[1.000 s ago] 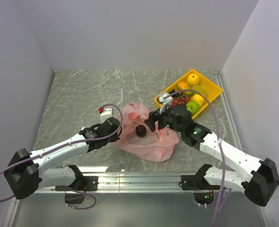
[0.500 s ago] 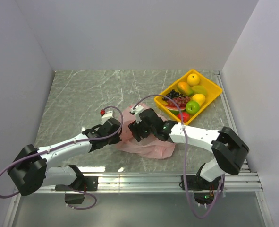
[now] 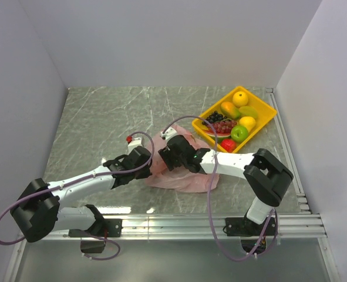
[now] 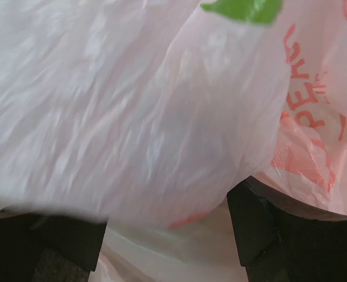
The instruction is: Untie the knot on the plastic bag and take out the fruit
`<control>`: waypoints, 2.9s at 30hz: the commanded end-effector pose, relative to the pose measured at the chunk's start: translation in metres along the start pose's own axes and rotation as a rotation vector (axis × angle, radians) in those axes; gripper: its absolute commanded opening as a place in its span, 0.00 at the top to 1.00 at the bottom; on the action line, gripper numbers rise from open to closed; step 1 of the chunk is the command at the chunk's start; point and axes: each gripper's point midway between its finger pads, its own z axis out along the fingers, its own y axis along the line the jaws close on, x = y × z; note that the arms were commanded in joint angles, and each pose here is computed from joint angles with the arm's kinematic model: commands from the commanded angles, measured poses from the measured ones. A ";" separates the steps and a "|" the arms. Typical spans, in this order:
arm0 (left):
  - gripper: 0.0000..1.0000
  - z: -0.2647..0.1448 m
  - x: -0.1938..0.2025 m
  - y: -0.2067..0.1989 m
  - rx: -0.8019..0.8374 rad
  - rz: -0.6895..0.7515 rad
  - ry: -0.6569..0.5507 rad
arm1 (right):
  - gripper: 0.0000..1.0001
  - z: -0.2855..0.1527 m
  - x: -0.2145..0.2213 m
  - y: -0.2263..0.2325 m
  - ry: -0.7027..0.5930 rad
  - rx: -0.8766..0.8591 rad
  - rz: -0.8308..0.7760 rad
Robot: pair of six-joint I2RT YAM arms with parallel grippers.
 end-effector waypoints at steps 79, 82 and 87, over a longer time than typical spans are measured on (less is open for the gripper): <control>1.00 -0.113 -0.158 0.082 -0.193 -0.075 -0.561 | 0.04 -0.128 -0.028 -0.390 -0.273 0.714 0.963; 1.00 -0.103 -0.168 0.093 -0.208 -0.115 -0.535 | 0.04 -0.154 -0.039 -0.374 -0.300 0.681 0.948; 0.98 -0.102 -0.191 0.112 -0.264 -0.179 -0.544 | 0.04 -0.213 -0.063 -0.339 -0.418 0.608 0.905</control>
